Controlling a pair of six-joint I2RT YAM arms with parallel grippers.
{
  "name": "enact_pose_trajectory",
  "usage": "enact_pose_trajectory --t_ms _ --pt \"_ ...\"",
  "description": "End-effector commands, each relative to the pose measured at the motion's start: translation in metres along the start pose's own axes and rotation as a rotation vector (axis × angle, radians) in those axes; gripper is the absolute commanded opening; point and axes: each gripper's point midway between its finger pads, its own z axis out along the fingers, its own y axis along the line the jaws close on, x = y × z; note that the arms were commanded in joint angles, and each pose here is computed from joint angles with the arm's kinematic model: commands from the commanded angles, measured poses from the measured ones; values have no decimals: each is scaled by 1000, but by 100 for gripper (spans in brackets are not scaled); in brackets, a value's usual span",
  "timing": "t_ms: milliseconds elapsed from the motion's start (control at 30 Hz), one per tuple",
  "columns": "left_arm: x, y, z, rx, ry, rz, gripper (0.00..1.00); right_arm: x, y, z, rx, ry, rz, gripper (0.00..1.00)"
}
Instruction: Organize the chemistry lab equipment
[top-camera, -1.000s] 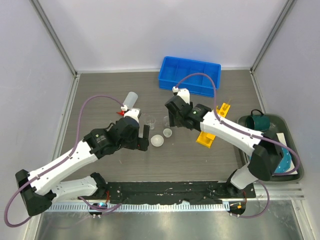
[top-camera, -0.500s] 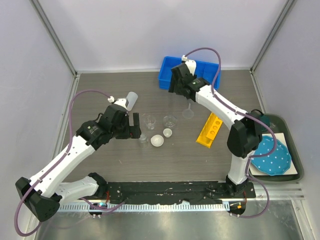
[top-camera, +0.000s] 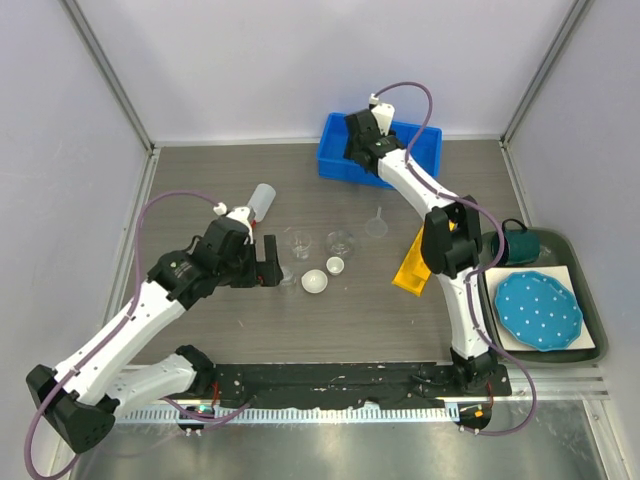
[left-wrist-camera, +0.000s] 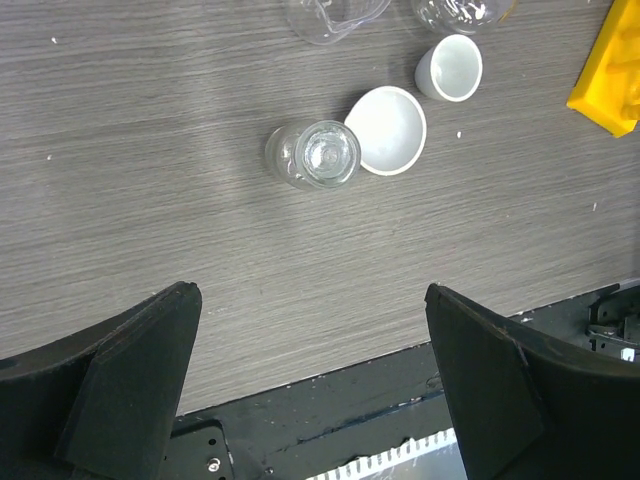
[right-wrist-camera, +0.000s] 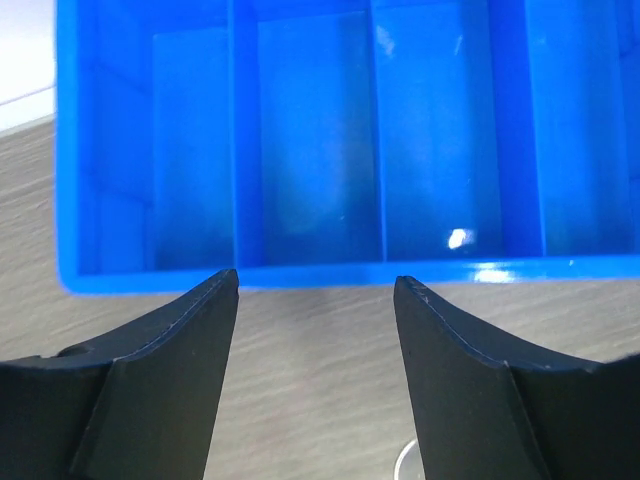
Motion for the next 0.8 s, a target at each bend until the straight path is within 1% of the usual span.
enact_pose_trajectory --t_ms 0,100,267,400,533,767 --pt "-7 -7 -11 44 -35 -21 100 -49 -5 13 13 -143 74 69" --pt "-8 -10 -13 55 -33 -17 100 -50 -16 31 28 -150 90 69" --pt "-11 -8 -12 38 -29 -4 100 -56 -30 48 60 -164 88 69" --pt "-15 -9 -12 33 -36 -1 100 -52 -37 64 59 -140 93 68" --pt "-20 -9 -14 22 -45 9 100 -54 -38 73 60 -137 83 68" --pt "-22 -8 -15 13 -47 19 100 -45 -33 86 34 -110 68 68"
